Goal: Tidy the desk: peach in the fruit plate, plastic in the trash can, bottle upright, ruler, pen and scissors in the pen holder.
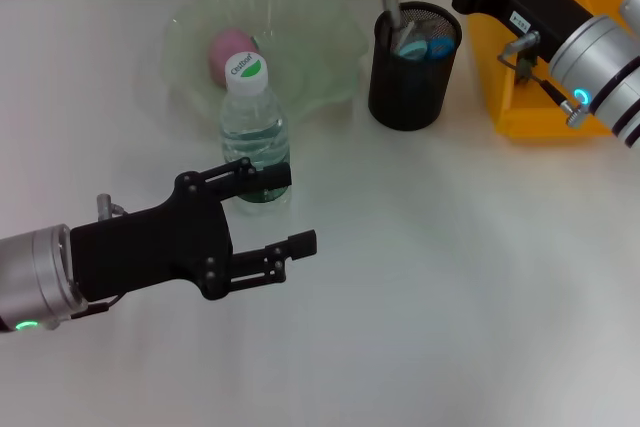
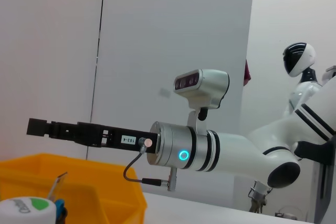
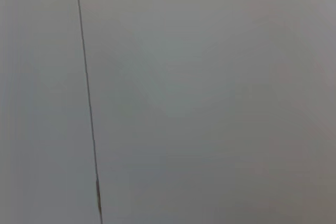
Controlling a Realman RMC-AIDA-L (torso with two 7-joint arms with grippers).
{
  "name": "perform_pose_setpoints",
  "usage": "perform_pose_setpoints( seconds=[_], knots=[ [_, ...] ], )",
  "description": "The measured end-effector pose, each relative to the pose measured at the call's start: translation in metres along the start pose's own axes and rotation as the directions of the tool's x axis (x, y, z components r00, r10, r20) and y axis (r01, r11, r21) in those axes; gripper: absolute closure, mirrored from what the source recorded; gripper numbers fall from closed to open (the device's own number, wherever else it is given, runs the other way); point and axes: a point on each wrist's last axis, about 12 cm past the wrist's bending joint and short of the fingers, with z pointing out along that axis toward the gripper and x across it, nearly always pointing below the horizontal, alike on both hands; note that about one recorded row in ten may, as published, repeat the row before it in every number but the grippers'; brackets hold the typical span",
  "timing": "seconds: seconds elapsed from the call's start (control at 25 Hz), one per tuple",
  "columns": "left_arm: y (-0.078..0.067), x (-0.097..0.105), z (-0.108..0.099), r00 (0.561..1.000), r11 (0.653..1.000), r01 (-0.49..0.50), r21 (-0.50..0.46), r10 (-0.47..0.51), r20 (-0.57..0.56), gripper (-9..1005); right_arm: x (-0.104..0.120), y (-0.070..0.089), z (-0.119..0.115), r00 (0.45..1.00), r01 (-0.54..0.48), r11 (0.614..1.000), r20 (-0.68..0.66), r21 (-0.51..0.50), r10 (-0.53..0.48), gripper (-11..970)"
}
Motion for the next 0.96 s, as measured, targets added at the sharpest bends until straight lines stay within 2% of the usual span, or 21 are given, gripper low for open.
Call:
perform_pose_setpoints(
  seconds=[0.08, 0.24, 0.36, 0.4, 0.44, 0.52, 0.56, 0.6, 0.64, 0.68, 0.76, 0.8, 0.84, 0.88, 0.96],
  knots=[
    [-0.001, 0.000, 0.000, 1.000, 1.000, 0.001, 0.002, -0.001, 0.001, 246, 0.000, 0.000, -0.006, 0.999, -0.035, 0.999, 0.017, -0.007, 0.035, 505],
    [-0.003, 0.001, -0.003, 1.000, 1.000, 0.008, 0.001, -0.008, 0.010, 246, -0.003, -0.002, -0.020, 0.993, -0.101, 0.994, 0.061, -0.045, 0.103, 466],
    [-0.006, 0.001, -0.007, 1.000, 1.000, 0.017, 0.000, -0.017, 0.018, 246, -0.008, -0.004, -0.043, 0.985, -0.142, 0.981, 0.077, -0.134, 0.153, 438],
    [-0.007, 0.002, -0.009, 1.000, 1.000, 0.021, -0.001, -0.021, 0.019, 246, -0.012, -0.002, -0.059, 0.984, -0.156, 0.964, 0.054, -0.218, 0.171, 429],
    [-0.008, 0.002, -0.012, 0.999, 1.000, 0.024, -0.002, -0.024, 0.021, 246, -0.012, -0.002, -0.059, 0.984, -0.156, 0.964, 0.054, -0.218, 0.171, 420],
    [-0.011, 0.003, -0.017, 0.999, 1.000, 0.028, -0.004, -0.028, 0.023, 246, -0.016, 0.001, -0.078, 0.987, -0.146, 0.941, 0.024, -0.305, 0.160, 402],
    [-0.013, 0.004, -0.021, 0.999, 1.000, 0.030, -0.006, -0.030, 0.024, 246, -0.017, 0.003, -0.089, 0.989, -0.139, 0.926, 0.005, -0.351, 0.150, 394],
    [-0.015, 0.004, -0.027, 0.999, 0.999, 0.033, -0.010, -0.033, 0.024, 246, -0.018, 0.006, -0.113, 0.993, -0.114, 0.893, -0.021, -0.435, 0.117, 385],
    [-0.016, 0.004, -0.032, 0.999, 0.999, 0.036, -0.016, -0.035, 0.023, 246, -0.018, 0.006, -0.113, 0.993, -0.114, 0.893, -0.021, -0.435, 0.117, 376],
    [-0.017, 0.005, -0.036, 0.999, 0.999, 0.038, -0.021, -0.038, 0.022, 246, -0.018, 0.009, -0.125, 0.994, -0.109, 0.870, -0.038, -0.482, 0.103, 367],
    [-0.021, 0.007, -0.051, 0.999, 0.998, 0.047, -0.041, -0.046, 0.009, 246, -0.017, 0.016, -0.146, 0.993, -0.121, 0.799, -0.085, -0.589, 0.088, 349],
    [-0.022, 0.007, -0.054, 0.999, 0.998, 0.048, -0.043, -0.047, 0.006, 246, -0.015, 0.022, -0.162, 0.987, -0.152, 0.731, -0.139, -0.665, 0.079, 295],
    [-0.023, 0.007, -0.059, 0.999, 0.998, 0.050, -0.049, -0.050, -0.001, 246, -0.015, 0.022, -0.162, 0.987, -0.152, 0.731, -0.139, -0.665, 0.079, 242],
    [-0.024, 0.008, -0.064, 0.998, 0.997, 0.055, -0.055, -0.055, -0.007, 246, -0.013, 0.025, -0.167, 0.984, -0.169, 0.708, -0.164, -0.685, 0.076, 188],
    [-0.027, 0.009, -0.072, 0.998, 0.996, 0.062, -0.066, -0.063, -0.016, 246, -0.008, 0.027, -0.173, 0.977, -0.192, 0.698, -0.202, -0.690, 0.070, 188]
  ],
)
